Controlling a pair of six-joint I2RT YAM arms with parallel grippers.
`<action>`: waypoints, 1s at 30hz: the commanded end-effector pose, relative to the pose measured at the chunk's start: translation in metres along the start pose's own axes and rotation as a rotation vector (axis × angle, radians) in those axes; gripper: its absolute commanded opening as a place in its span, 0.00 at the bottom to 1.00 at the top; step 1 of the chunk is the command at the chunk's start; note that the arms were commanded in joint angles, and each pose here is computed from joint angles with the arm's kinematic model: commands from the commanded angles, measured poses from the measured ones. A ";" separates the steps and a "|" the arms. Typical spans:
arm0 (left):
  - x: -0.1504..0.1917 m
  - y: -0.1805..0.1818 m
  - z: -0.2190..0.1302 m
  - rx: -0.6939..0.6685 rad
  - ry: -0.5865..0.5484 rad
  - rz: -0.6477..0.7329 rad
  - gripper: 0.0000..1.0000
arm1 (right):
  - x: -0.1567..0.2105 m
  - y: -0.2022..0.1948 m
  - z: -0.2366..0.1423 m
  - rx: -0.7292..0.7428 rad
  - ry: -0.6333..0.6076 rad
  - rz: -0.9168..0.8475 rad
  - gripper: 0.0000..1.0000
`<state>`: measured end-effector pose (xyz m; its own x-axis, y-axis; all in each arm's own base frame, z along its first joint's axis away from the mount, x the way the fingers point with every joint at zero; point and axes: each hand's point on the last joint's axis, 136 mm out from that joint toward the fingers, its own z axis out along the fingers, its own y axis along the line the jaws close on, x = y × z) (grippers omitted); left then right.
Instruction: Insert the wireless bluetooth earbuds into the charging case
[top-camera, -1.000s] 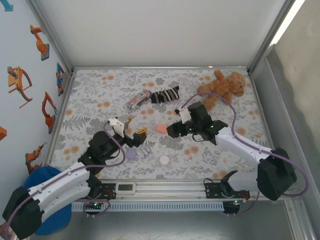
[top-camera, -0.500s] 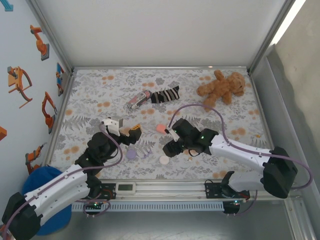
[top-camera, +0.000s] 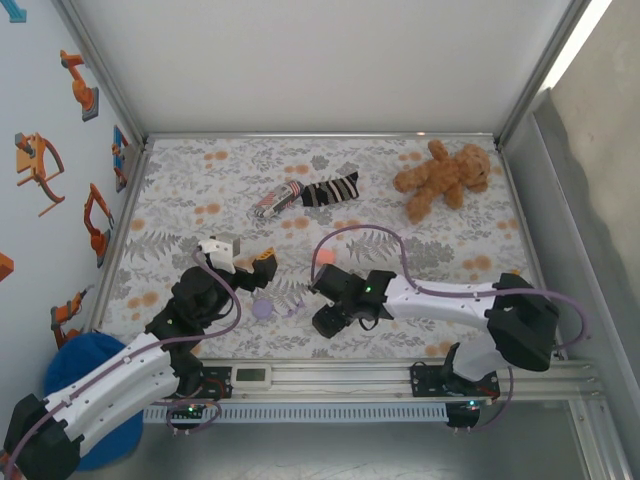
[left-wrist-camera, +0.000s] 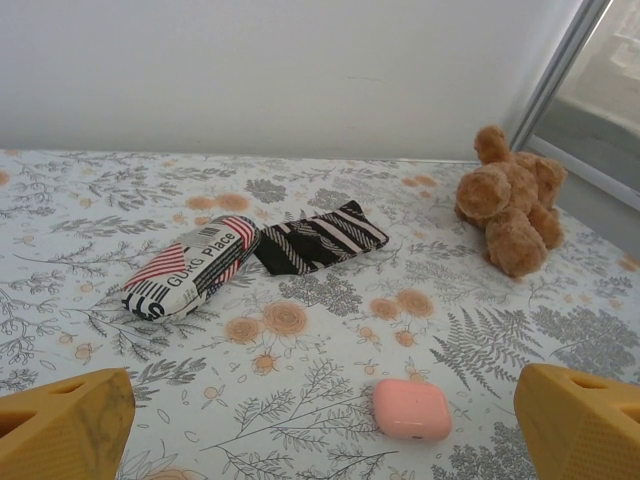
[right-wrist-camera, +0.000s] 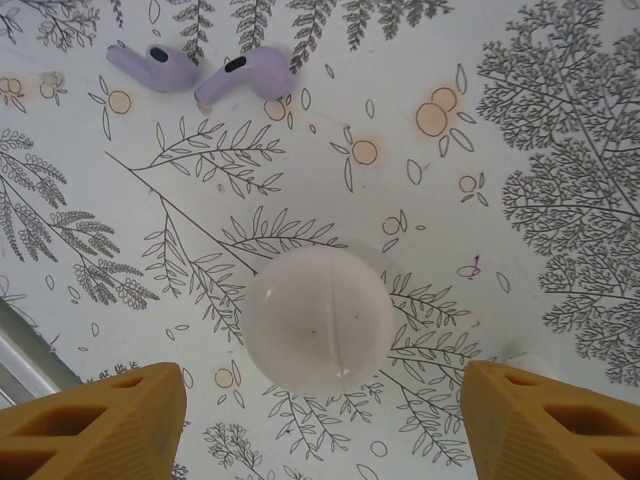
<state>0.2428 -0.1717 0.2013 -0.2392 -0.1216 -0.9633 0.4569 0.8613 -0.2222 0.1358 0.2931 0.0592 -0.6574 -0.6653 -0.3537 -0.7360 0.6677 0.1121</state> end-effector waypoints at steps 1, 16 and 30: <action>-0.009 0.001 -0.001 -0.007 -0.017 -0.013 0.96 | -0.007 0.000 0.003 0.034 0.006 0.010 0.71; -0.010 -0.001 0.000 0.000 -0.017 -0.016 0.96 | -0.001 0.002 0.026 0.054 0.071 -0.002 0.68; -0.009 0.000 0.001 -0.007 -0.016 -0.014 0.96 | 0.007 -0.002 0.040 0.094 0.126 -0.025 0.57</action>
<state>0.2430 -0.1718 0.1980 -0.2484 -0.1132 -0.9620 0.4548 0.8632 -0.2190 0.1341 0.2965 0.0142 -0.6587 -0.7184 -0.2237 -0.7429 0.6680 0.0424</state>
